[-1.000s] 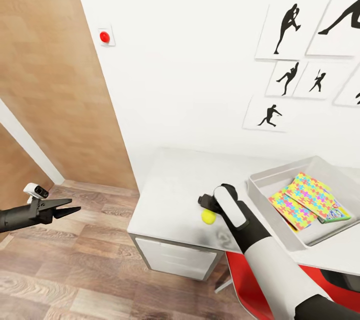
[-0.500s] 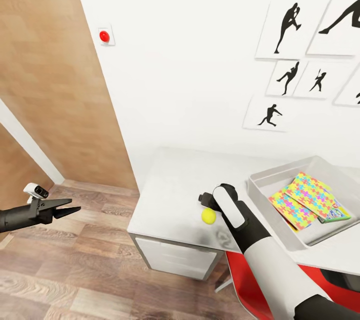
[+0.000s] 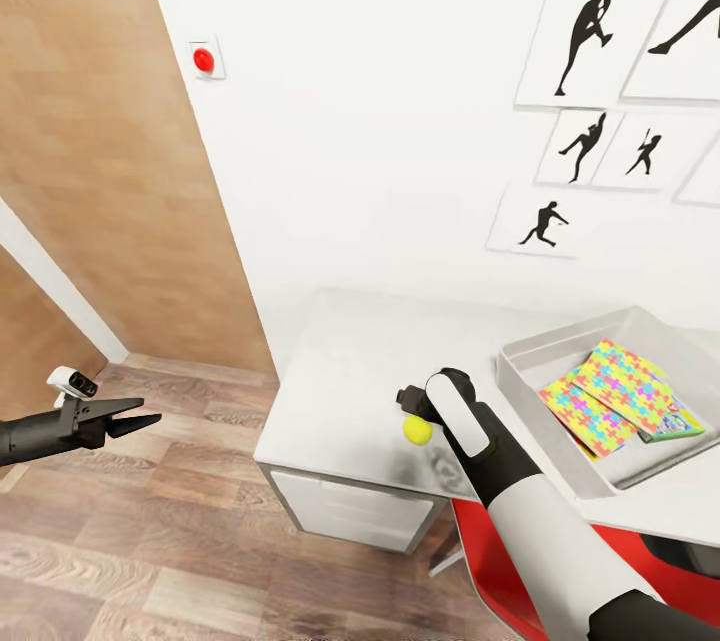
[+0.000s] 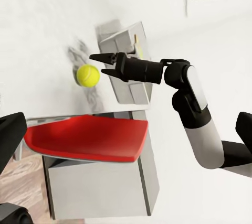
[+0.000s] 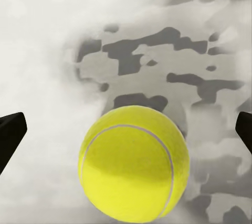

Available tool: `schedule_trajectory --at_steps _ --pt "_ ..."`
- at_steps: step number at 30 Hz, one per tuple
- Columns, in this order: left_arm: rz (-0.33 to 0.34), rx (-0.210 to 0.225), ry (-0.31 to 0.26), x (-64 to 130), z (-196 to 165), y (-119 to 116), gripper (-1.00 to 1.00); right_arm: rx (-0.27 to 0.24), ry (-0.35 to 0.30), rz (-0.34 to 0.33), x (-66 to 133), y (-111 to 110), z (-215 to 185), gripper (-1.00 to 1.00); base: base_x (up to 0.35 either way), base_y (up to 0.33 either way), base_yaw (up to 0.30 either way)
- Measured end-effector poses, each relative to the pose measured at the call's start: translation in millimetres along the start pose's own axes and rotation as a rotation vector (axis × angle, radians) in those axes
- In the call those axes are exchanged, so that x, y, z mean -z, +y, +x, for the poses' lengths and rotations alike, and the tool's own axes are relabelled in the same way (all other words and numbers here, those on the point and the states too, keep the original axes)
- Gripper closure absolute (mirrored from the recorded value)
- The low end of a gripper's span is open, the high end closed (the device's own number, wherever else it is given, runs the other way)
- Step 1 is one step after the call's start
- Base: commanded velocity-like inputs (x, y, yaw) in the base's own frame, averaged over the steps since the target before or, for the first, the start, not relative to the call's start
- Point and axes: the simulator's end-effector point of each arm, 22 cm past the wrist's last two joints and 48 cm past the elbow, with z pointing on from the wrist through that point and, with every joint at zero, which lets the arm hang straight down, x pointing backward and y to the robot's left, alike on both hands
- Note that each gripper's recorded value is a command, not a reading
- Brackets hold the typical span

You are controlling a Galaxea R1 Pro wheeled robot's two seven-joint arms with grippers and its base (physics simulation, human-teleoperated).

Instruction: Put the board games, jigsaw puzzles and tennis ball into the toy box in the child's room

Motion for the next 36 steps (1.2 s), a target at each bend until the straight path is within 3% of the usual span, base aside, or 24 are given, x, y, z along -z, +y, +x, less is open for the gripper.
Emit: schedule_trajectory --at_steps 21,36 --pt "-0.007 0.022 0.006 -2.3 3.0 11.8 -1.0 0.003 0.026 0.01 -13.0 -3.8 9.8 -1.0 0.0 0.0 0.0" --pt "-0.007 0.022 0.006 -2.3 3.1 11.9 -1.0 0.005 0.031 -0.031 -13.3 5.5 11.6 -1.0 0.0 0.0 0.0"
